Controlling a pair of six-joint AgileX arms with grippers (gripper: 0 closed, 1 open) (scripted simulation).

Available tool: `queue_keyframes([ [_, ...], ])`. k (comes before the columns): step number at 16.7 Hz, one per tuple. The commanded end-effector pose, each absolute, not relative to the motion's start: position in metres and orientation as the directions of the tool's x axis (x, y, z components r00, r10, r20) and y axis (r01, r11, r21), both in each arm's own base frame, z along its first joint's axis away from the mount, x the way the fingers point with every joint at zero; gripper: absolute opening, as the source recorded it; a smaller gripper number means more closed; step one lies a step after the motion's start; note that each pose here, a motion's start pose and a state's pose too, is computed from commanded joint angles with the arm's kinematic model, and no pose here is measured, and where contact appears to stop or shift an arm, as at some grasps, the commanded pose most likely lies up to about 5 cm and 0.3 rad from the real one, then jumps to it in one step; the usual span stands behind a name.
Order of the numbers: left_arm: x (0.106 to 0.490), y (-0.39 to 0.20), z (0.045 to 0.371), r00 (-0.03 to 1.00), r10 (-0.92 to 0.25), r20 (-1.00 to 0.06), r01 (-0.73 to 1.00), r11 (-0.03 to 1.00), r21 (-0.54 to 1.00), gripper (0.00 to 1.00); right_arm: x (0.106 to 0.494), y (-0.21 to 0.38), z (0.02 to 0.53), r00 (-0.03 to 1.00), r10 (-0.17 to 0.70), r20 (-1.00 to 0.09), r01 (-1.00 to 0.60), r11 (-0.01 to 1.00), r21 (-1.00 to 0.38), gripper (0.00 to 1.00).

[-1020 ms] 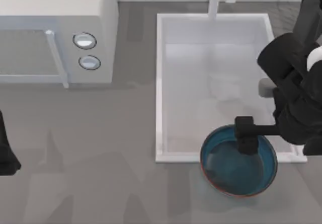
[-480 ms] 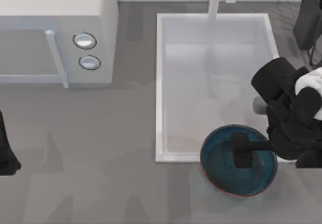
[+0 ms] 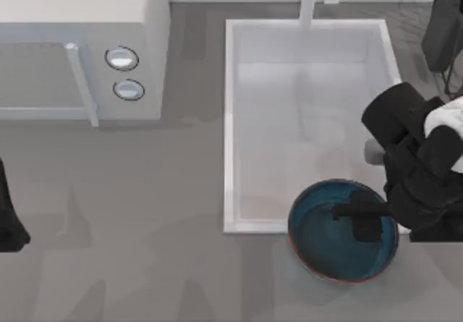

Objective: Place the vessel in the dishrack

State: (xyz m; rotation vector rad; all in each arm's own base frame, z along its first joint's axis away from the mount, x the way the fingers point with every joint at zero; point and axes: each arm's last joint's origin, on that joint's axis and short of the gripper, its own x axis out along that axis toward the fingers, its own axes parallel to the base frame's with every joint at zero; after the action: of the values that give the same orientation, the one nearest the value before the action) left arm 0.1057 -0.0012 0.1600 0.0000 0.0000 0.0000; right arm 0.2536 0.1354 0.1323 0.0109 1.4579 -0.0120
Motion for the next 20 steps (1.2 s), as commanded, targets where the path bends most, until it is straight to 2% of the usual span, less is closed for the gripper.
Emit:
queue_keyframes([
  [5, 0.106, -0.001, 0.160, 1.000, 0.000, 0.000, 0.000, 1.000, 0.000, 1.00, 0.254, 0.135, 0.132, 0.113, -0.002, -0.994, 0.015, 1.000, 0.000, 0.02],
  [6, 0.106, -0.001, 0.160, 1.000, 0.000, 0.000, 0.000, 1.000, 0.000, 1.00, 0.254, 0.135, 0.132, 0.113, -0.002, -0.994, 0.015, 1.000, 0.000, 0.00],
  [16, 0.106, -0.001, 0.160, 1.000, 0.000, 0.000, 0.000, 1.000, 0.000, 1.00, 0.255, 0.137, 0.136, 0.113, 0.000, -0.994, 0.012, 1.000, 0.001, 0.00],
  [20, 0.106, -0.001, 0.160, 1.000, 0.000, 0.000, 0.000, 1.000, 0.000, 1.00, 0.268, 0.146, 0.172, 0.115, 0.000, -0.993, 0.010, 1.000, 0.001, 0.00],
])
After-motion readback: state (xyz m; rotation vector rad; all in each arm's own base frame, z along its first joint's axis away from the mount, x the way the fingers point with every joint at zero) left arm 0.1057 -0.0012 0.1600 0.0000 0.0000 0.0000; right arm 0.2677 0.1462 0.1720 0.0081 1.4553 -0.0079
